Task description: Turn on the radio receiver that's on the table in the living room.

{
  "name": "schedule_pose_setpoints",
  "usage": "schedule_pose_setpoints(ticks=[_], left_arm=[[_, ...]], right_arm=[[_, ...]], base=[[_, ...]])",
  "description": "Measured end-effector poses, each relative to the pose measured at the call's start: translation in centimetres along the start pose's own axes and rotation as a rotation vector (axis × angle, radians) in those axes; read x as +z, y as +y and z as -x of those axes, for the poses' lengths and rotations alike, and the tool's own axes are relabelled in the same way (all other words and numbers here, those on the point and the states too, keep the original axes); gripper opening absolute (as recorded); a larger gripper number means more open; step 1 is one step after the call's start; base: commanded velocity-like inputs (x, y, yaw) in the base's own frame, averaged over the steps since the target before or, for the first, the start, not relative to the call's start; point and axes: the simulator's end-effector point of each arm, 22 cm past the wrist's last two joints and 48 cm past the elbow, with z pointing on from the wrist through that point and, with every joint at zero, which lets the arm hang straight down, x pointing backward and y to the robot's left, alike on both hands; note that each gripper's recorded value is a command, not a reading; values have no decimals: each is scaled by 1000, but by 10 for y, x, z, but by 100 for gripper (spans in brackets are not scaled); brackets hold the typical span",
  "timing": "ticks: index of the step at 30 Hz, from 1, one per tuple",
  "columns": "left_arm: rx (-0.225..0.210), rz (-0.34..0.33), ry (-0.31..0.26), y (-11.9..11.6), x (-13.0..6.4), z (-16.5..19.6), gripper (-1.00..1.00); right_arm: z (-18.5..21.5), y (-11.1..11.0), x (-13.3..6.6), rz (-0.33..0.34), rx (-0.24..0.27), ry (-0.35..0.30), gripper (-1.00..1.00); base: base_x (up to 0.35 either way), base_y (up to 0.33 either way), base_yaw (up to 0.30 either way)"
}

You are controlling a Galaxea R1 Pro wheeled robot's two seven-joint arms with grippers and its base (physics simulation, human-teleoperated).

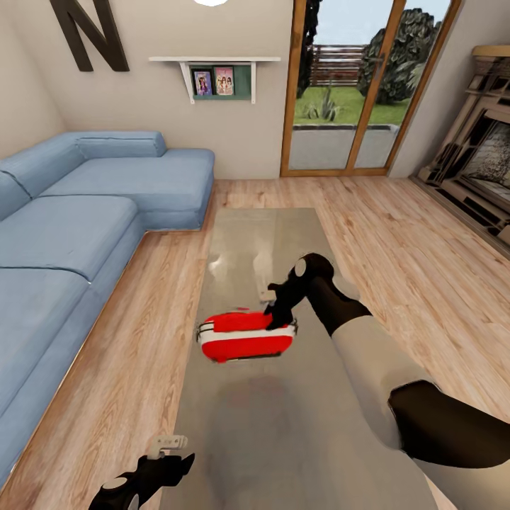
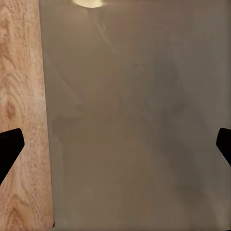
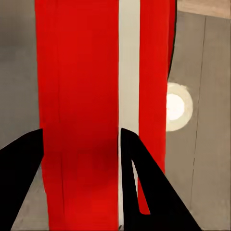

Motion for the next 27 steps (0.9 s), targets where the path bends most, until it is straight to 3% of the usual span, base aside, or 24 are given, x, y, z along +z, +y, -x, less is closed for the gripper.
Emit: schedule_pose_setpoints(ticks=[1,19,27], left_arm=[[0,0,0,0,0,0,100],[1,2,0,1,0,0,100],[2,0,-4,1,-1,2,100]], right_arm=[[-3,7,6,25,6,4,-100],[6,-9,-11,-35,-7,-7,-100],[7,-42,-48,-189,134,6,-100]], base=[[0,0,0],[0,0,0],[0,0,0]])
